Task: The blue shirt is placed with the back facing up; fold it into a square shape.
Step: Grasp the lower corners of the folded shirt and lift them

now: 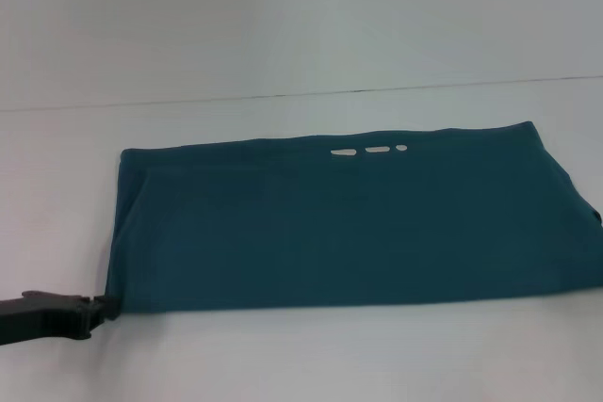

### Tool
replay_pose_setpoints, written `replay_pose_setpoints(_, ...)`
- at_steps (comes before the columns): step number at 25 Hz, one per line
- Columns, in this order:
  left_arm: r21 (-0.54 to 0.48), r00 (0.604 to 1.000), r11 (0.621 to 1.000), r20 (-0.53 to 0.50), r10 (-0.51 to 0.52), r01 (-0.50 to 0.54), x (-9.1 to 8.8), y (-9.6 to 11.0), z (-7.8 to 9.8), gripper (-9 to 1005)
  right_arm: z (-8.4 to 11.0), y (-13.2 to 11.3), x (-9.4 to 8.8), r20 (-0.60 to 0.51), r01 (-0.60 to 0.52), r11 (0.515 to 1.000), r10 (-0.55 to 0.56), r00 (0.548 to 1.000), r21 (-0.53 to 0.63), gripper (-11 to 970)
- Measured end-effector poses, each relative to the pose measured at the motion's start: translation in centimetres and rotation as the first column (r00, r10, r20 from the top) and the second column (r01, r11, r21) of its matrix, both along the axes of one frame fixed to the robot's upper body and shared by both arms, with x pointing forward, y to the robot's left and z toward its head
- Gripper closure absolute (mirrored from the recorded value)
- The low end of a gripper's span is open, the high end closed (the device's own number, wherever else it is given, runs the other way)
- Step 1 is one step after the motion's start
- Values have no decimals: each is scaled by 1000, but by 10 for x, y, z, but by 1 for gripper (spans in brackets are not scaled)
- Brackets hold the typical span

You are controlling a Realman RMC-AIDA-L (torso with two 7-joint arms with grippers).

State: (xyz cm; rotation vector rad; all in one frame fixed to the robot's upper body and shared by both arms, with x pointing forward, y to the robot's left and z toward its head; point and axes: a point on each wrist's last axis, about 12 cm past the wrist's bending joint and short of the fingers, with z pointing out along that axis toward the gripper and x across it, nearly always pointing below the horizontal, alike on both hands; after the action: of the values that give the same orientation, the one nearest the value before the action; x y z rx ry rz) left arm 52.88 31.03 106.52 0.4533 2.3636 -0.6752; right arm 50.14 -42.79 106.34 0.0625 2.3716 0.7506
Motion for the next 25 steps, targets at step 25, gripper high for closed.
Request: replay_pose_setpoints(25, 0, 1000, 1000, -14, 5, -5, -5, 6, 1, 988, -1, -1, -5, -1, 0, 1000, 0, 1000, 8, 949)
